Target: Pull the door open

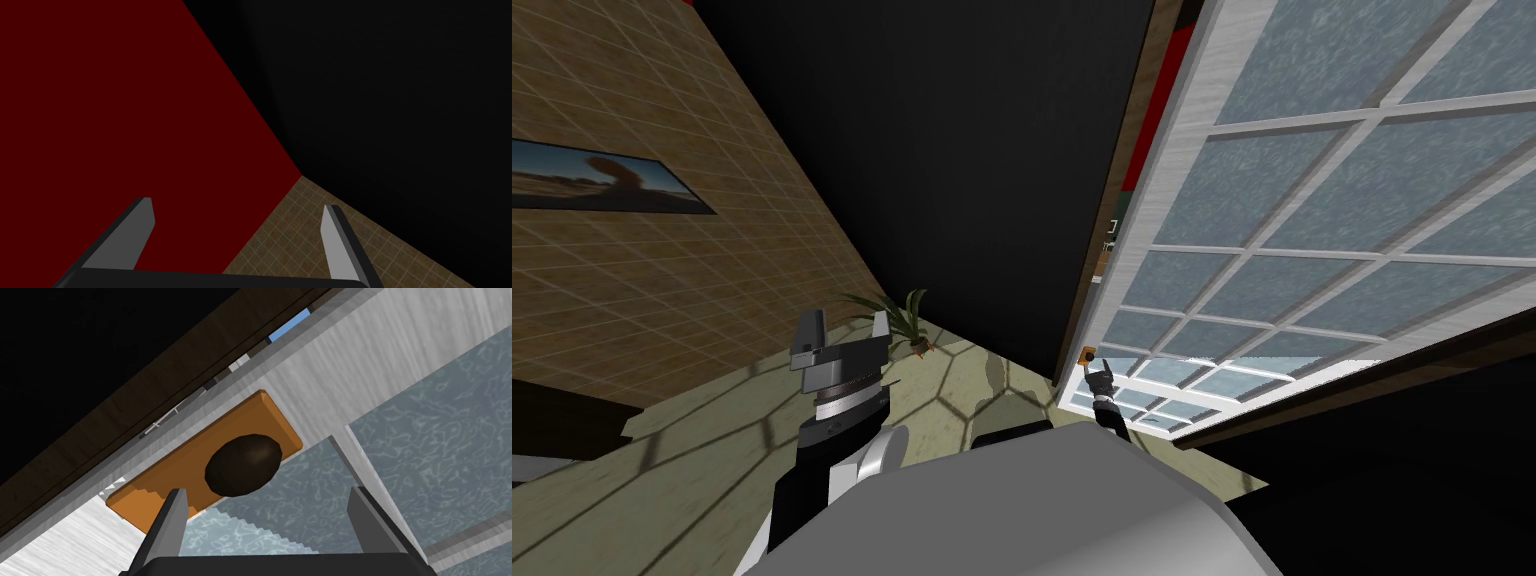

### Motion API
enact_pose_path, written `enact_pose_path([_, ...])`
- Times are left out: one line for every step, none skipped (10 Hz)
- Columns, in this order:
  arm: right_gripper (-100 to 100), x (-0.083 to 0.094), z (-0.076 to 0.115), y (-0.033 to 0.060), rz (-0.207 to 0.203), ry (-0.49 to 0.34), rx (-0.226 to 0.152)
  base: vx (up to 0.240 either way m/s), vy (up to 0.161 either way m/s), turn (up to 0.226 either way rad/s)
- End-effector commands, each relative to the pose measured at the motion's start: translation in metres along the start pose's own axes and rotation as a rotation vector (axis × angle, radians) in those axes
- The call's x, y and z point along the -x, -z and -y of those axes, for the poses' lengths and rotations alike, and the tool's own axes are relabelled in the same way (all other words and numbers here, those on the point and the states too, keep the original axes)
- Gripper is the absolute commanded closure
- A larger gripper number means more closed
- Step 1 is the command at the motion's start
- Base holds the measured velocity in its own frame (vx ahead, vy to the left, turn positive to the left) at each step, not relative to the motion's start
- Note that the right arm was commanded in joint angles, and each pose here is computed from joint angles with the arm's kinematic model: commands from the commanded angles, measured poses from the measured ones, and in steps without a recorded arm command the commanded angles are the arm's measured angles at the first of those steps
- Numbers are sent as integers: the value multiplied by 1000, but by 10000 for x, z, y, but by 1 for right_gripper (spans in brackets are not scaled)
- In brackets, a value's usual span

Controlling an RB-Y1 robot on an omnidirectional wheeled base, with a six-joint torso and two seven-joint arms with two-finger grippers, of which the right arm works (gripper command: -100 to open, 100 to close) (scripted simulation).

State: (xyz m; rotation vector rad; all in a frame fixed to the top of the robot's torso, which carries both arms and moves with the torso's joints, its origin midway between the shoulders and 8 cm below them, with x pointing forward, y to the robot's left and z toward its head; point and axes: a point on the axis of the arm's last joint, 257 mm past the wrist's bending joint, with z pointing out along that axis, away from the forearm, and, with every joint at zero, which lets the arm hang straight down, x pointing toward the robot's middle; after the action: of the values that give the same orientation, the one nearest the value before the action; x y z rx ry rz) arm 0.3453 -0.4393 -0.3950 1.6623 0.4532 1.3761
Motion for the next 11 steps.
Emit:
enact_pose_path([-100, -30, 17, 5, 2, -71, 2, -55, -3, 35])
enact_pose_path([-100, -30, 17, 5, 2, -77, 2, -46, -1, 16])
enact_pose_path([-100, -54, 33, 10, 3, -136, 4, -58, -14, 30])
enact_pose_path([-100, -79, 49, 14, 5, -179, 6, -83, -5, 49])
enact_pose_path([-100, -79, 49, 14, 5, -197, 6, -57, -2, 24])
enact_pose_path([-100, -103, 67, 20, 7, -251, 8, -52, -10, 42])
enact_pose_path([-100, -103, 67, 20, 7, -257, 8, -42, -8, 17])
enact_pose_path([-100, -127, 85, 26, 9, -315, 9, -45, -5, 31])
enact_pose_path([-100, -127, 85, 26, 9, -318, 9, -39, -5, 18])
enact_pose_path([-100, -150, 104, 32, 12, -377, 11, -58, -6, 33])
enact_pose_path([-100, -172, 122, 40, 14, -422, 12, -76, -22, 60])
